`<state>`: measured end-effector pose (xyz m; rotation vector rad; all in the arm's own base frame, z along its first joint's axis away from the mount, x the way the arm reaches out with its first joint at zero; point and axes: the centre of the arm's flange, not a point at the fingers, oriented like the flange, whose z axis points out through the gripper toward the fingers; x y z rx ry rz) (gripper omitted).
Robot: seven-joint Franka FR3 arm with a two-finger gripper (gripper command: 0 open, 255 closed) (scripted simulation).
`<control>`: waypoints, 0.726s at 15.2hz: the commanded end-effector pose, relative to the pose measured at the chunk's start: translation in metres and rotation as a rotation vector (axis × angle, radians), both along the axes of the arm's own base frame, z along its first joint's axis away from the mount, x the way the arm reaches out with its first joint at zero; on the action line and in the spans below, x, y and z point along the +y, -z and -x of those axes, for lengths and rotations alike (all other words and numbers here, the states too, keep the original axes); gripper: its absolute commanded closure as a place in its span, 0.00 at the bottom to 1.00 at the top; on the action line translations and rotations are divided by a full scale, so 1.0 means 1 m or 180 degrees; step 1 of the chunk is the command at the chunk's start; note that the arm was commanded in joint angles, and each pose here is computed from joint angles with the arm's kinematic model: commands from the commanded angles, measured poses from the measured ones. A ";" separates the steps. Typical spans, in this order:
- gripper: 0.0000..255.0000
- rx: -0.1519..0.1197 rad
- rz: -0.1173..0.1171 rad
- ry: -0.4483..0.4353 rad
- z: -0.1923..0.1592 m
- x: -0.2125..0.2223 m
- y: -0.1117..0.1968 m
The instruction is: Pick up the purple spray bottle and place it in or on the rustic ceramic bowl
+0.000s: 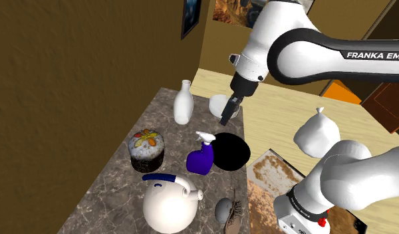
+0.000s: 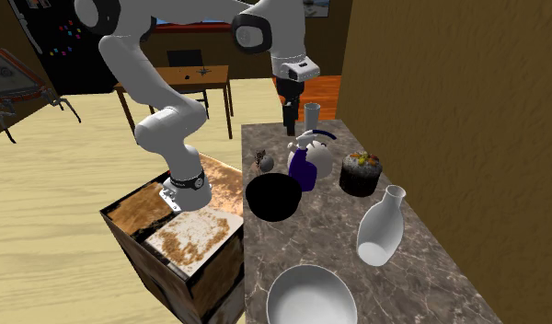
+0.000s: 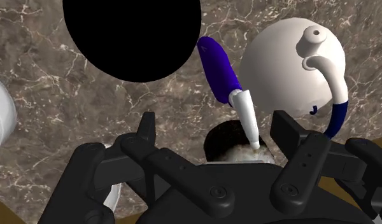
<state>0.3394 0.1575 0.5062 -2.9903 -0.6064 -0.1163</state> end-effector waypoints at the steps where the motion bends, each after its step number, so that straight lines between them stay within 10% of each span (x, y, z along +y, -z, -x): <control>1: 0.00 0.0011 -0.0006 -0.0130 0.003 0.020 0.018; 11: 0.00 0.0030 -0.0011 -0.0306 0.004 0.051 0.079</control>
